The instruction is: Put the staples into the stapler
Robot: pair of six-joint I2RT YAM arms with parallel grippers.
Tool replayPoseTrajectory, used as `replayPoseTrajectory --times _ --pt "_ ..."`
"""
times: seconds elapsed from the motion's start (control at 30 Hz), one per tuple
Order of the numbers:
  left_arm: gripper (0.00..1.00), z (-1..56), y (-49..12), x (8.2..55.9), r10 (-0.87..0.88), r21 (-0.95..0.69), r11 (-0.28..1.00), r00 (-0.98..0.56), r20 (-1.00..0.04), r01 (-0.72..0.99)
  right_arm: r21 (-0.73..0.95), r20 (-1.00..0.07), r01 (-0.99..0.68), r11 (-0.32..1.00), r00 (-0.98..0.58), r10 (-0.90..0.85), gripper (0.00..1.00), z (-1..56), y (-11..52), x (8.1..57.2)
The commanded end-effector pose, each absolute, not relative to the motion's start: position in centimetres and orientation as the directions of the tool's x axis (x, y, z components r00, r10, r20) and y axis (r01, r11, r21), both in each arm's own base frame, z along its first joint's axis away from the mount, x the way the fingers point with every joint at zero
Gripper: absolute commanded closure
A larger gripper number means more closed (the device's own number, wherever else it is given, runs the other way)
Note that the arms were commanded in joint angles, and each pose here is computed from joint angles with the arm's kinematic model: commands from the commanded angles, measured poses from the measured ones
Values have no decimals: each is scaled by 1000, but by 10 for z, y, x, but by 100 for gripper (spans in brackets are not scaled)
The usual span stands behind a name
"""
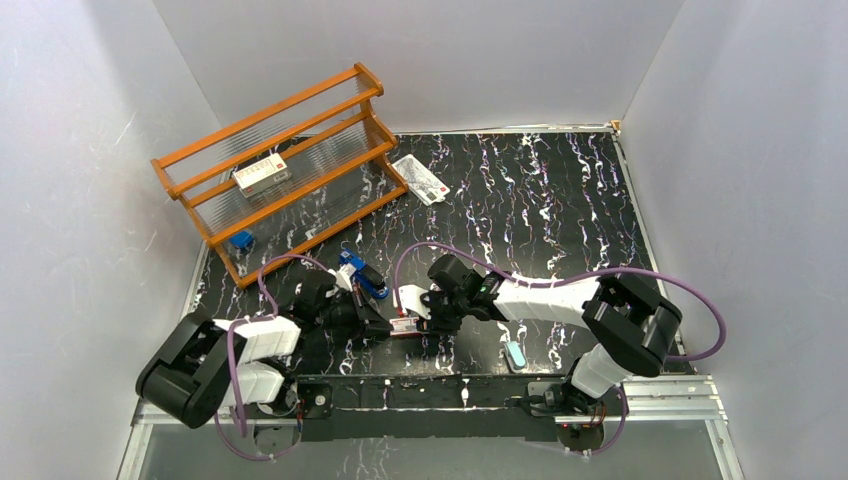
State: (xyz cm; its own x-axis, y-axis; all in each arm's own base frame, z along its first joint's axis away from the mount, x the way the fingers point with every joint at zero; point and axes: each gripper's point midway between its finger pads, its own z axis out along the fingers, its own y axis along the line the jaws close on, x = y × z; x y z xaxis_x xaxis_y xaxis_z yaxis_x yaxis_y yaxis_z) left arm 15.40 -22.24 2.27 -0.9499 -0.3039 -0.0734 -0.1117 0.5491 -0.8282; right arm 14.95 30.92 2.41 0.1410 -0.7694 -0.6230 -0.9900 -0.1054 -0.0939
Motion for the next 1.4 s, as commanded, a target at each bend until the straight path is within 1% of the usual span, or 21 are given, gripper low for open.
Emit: replayPoseTrajectory --times 0.0,0.4,0.57,0.77,0.9,1.07,1.17,1.33,1.37 --pt "100 24 -215 154 -294 -797 594 -951 -94 -105 -105 -596 -987 -118 158 -788 63 30 302 149" --pt "100 25 -205 144 -288 -757 642 -954 -87 -125 -84 -518 -987 -139 163 -839 62 20 282 146" --pt "100 25 -204 144 -289 -753 647 -953 -91 -124 -77 -483 -989 -128 149 -863 62 20 270 145" --pt "100 26 -202 146 -293 -741 660 -951 -98 -127 -98 -481 -990 -102 137 -866 62 25 263 147" --pt "100 29 -200 146 -308 -733 663 -948 -85 -150 -89 -474 -993 -75 109 -874 61 27 259 148" --pt "100 34 -188 152 -366 -714 671 -927 -84 -200 -95 -470 -995 -40 81 -879 60 29 255 151" --pt "100 35 -171 159 -434 -674 686 -898 -79 -272 -88 -480 -996 -3 45 -876 55 32 256 152" --pt "100 32 -156 160 -482 -616 711 -873 -74 -341 -45 -484 -998 40 -13 -875 36 31 259 149" --pt "100 31 -153 160 -488 -596 721 -869 -76 -353 -35 -488 -999 38 -16 -873 34 30 261 147"
